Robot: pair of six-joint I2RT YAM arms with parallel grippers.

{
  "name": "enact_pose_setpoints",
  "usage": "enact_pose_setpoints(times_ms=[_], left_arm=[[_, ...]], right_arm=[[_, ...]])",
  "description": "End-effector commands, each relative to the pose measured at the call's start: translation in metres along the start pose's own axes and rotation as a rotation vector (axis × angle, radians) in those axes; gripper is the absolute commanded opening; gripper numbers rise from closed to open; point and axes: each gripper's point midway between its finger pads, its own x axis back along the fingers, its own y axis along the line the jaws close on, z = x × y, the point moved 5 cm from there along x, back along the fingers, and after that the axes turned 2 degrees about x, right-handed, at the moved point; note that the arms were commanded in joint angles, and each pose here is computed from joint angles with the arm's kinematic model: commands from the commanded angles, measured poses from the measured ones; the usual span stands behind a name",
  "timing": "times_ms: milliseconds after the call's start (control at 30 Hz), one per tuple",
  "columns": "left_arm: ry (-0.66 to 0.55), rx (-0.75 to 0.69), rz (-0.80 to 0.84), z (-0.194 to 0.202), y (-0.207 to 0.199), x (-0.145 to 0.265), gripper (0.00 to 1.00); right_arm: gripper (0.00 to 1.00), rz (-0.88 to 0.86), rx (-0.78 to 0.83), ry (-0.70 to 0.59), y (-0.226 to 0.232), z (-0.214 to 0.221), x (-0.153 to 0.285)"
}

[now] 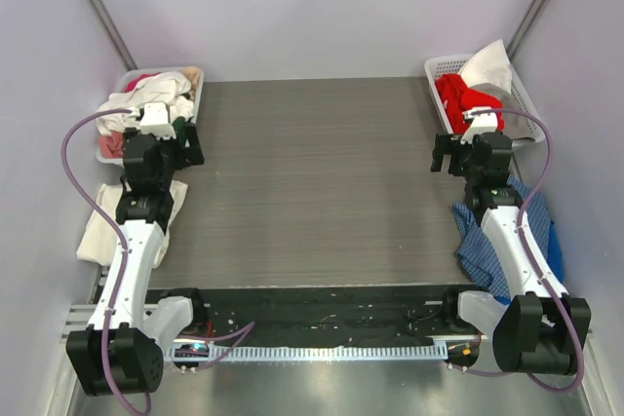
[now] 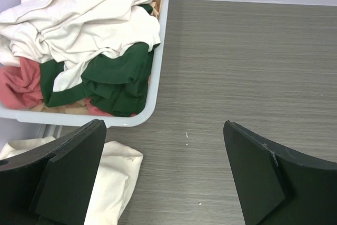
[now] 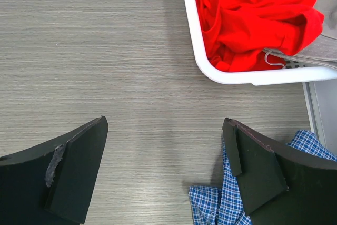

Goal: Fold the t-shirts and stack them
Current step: Grab crumpled tshirt from bin with the left arm

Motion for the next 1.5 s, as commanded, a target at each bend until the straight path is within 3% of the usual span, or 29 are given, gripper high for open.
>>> enact_pose_setpoints(times_ms=[0, 200, 500, 633, 667, 833, 967, 1100, 1233, 1467], left_arm=[[-0.108, -0.014, 0.027, -0.025, -0.002, 0.003, 1.0], [-0.129, -0.035, 0.001, -0.031, 0.002, 0.004, 1.0], [-0.086, -0.183, -0.047, -0.042, 0.012, -0.005, 0.98], [-0.076, -0.275, -0.178, -0.058, 0.031, -0.026, 0.99], [-0.019, -0.301, -0.207, -0.048, 0.036, -0.043, 0.98], [0.082, -0.446, -0.198, -0.053, 0.042, -0.088, 0.93], [0.116, -0.469, -0.179, -0.06, 0.046, -0.123, 0.86], [0.205, -0.434, -0.186, -0.042, 0.064, -0.162, 0.81], [0.202, -0.385, -0.168, -0.04, 0.067, -0.181, 0.77], [0.236, -0.368, -0.135, -0.021, 0.065, -0.212, 0.75]], right_arm=[[1.0, -0.002, 0.014, -0.058, -0.003, -0.02, 0.001], [1.0, -0.004, 0.016, -0.058, -0.002, -0.02, 0.0], [1.0, -0.006, 0.017, -0.049, -0.002, -0.018, -0.001], [1.0, -0.011, 0.016, -0.046, -0.001, -0.017, -0.001], [1.0, -0.013, 0.014, -0.045, -0.001, -0.017, -0.001], [1.0, -0.02, 0.009, -0.041, 0.0, -0.017, -0.001], [1.0, -0.024, 0.007, -0.046, 0.0, -0.018, 0.0], [1.0, -0.025, 0.014, -0.048, 0.0, -0.018, 0.0], [1.0, -0.028, 0.018, -0.036, 0.001, -0.015, -0.002], [1.0, -0.027, 0.019, -0.028, 0.0, -0.013, -0.004]])
